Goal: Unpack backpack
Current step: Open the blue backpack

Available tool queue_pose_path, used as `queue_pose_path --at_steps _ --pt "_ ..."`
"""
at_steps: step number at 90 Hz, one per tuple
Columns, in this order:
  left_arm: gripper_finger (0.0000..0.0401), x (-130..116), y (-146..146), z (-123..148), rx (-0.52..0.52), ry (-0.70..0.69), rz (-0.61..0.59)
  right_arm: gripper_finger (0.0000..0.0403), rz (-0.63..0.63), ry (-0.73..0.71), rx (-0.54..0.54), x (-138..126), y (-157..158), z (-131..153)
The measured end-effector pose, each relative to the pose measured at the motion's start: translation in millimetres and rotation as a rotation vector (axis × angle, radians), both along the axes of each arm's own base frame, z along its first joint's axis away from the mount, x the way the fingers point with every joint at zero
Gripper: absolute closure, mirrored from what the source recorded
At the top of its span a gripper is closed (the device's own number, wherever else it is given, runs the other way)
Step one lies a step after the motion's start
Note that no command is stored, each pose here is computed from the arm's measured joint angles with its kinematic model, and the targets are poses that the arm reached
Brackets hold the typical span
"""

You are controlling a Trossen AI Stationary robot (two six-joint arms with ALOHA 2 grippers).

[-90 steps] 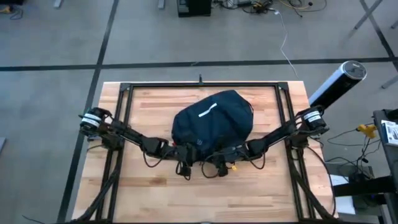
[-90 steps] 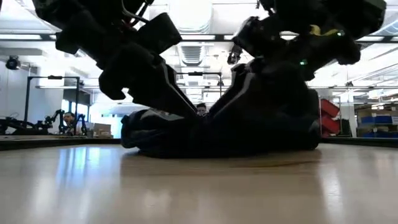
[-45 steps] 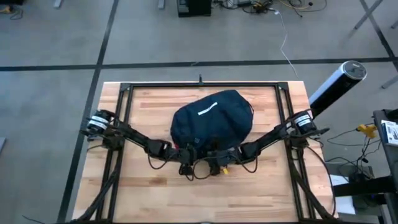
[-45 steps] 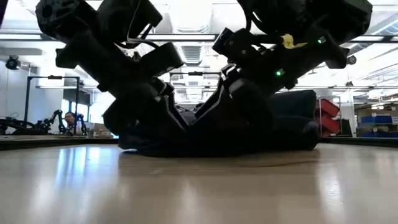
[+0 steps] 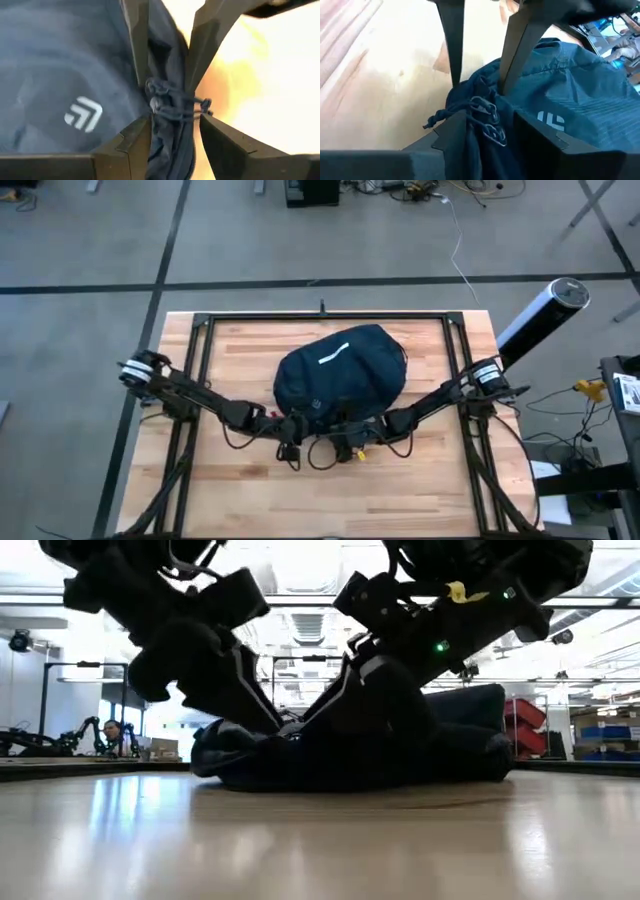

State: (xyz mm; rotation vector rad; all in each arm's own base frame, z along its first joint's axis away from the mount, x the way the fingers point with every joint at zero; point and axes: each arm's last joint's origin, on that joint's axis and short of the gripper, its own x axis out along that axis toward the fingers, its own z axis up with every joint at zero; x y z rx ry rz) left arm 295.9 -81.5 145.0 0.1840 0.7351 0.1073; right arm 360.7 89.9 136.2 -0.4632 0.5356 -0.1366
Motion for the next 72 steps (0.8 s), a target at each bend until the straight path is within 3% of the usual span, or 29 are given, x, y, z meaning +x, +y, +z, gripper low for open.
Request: queue_pose_path --at_steps 39,54,72 --pt "0.0244 4 1 -39 -0.021 -0.002 0.039 0.0261 0.119 0.095 -0.022 -1 1 -9" --pt "0.0244 5 1 -43 -0.040 -0.010 0.054 0.0245 0.124 0.117 -0.039 13 4 -9" --pt "0.0244 5 1 -46 -0.055 -0.009 0.067 0.0234 0.100 0.248 -0.051 34 4 -19"
